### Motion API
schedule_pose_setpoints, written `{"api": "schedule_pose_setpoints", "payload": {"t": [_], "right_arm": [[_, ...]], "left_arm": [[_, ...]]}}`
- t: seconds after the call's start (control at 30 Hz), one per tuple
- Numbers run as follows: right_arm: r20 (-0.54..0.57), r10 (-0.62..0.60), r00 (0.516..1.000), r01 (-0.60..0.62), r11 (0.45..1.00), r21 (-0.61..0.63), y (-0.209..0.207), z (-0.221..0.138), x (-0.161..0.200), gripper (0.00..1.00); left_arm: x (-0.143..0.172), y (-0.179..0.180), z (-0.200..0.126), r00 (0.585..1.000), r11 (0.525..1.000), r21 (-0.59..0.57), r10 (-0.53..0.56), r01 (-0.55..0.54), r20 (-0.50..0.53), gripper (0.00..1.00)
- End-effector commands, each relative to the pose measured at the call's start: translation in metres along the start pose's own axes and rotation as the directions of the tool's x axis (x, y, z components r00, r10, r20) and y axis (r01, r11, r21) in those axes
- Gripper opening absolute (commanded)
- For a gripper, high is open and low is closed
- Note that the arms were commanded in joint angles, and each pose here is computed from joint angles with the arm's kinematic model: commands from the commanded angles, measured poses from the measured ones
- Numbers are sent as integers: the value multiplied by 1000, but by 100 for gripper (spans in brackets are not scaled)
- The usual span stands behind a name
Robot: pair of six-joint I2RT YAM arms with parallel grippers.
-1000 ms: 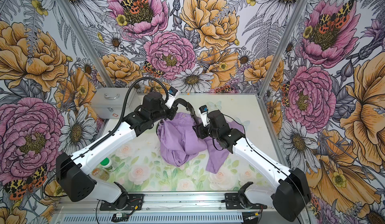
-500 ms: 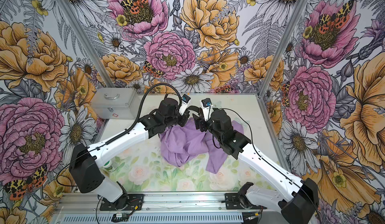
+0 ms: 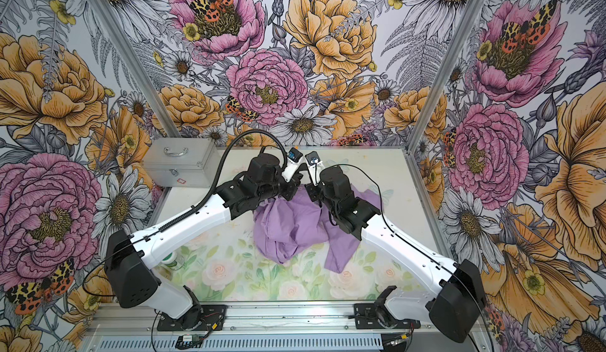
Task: Remove the belt from the trousers
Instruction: Adjust the trousers at the center of the board.
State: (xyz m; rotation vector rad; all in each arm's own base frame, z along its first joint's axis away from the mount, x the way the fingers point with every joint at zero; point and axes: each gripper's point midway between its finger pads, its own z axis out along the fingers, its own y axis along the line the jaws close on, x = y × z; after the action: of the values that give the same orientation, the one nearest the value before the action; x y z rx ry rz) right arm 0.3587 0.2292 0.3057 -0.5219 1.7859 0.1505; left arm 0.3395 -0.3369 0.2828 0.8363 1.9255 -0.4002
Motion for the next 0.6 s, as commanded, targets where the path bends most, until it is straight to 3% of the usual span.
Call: {"api": "schedule_pose_setpoints", "payload": {"t": [0.0,0.07,0.1,0.17,0.27,0.37,0.5,0.57], "right_arm": [[165,162,973,-156,987,-45,2,3,-46,0],[211,228,951,-219,974,-64,1,2,-62,0],[231,261,937,-250,965,-76,0,0,-69,0],[265,329,906,-310,944,-113,-2,-4,-82,0],[307,421,853,-375,905,-201,0,-13,-99,0],[344,509,789,-447,860,-248,-7,-25,-111,0],[370,625,687,-560,780,-278,-30,-37,-112,0],[349,645,680,-580,764,-281,-31,-35,-105,0]], "left_arm": [[-35,-11,-25,993,998,2,55,-55,104,14],[-38,1,-27,994,998,-55,25,-19,108,37],[-40,9,-28,993,997,-76,-9,18,118,43],[-41,25,-25,983,991,-71,-102,114,151,47],[-31,54,-11,936,961,-22,-263,275,234,54],[8,81,16,898,920,-57,-363,388,250,55],[74,83,52,889,891,-84,-428,445,162,57],[92,77,55,888,891,-80,-432,447,156,57]]}}
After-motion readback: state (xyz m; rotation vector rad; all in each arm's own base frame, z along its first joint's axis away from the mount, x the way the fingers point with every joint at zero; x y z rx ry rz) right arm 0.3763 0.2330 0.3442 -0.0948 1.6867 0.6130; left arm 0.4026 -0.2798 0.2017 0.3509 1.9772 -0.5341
